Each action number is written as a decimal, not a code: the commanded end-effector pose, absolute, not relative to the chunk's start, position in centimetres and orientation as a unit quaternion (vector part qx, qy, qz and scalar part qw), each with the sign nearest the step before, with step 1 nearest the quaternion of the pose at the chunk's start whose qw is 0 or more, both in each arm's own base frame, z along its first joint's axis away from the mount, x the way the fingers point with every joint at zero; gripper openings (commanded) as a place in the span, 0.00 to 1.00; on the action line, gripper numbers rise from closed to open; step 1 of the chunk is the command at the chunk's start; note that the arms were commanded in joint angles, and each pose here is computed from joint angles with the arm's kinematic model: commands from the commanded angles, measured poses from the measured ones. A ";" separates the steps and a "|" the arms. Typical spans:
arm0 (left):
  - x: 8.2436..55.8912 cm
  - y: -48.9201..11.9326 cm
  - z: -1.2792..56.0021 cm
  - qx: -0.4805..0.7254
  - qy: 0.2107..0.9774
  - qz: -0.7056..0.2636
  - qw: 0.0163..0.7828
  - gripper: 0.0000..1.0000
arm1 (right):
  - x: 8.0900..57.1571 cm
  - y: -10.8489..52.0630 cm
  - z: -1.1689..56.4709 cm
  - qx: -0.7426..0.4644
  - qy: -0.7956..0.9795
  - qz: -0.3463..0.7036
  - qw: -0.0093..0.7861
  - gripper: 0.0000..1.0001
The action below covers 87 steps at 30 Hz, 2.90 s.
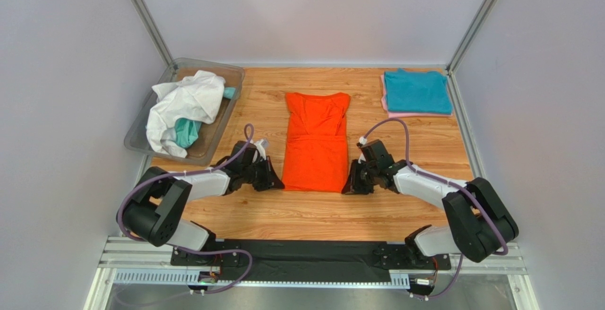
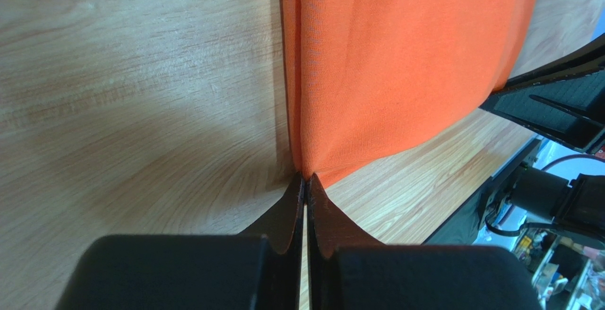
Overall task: Fold and stack the t-shirts
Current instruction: Fold the tshirt
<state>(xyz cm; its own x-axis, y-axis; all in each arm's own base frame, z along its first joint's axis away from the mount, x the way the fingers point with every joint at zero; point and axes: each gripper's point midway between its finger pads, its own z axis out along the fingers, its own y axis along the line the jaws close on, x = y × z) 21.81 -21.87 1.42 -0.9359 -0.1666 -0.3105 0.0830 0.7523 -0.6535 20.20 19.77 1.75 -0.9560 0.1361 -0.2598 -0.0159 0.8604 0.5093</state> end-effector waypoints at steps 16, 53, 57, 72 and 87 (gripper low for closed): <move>18.0 -19.7 10.2 0.021 0.886 -0.374 0.273 0.00 | 12.6 22.2 10.1 -0.014 0.919 0.391 0.046 0.00; 23.3 -19.9 21.4 0.040 0.851 -0.347 0.392 0.01 | 15.6 20.8 18.8 -0.006 0.881 0.472 0.030 0.00; 25.1 -20.6 21.2 0.041 0.854 -0.339 0.394 0.01 | 18.0 20.3 18.7 -0.008 0.886 0.461 0.051 0.00; 32.9 -22.3 17.7 0.020 0.873 -0.307 0.379 0.01 | 27.8 19.6 15.0 0.031 0.904 0.410 0.117 0.00; 37.5 -23.8 11.1 0.012 0.899 -0.310 0.310 0.00 | 33.3 18.9 10.0 0.064 0.923 0.360 0.123 0.01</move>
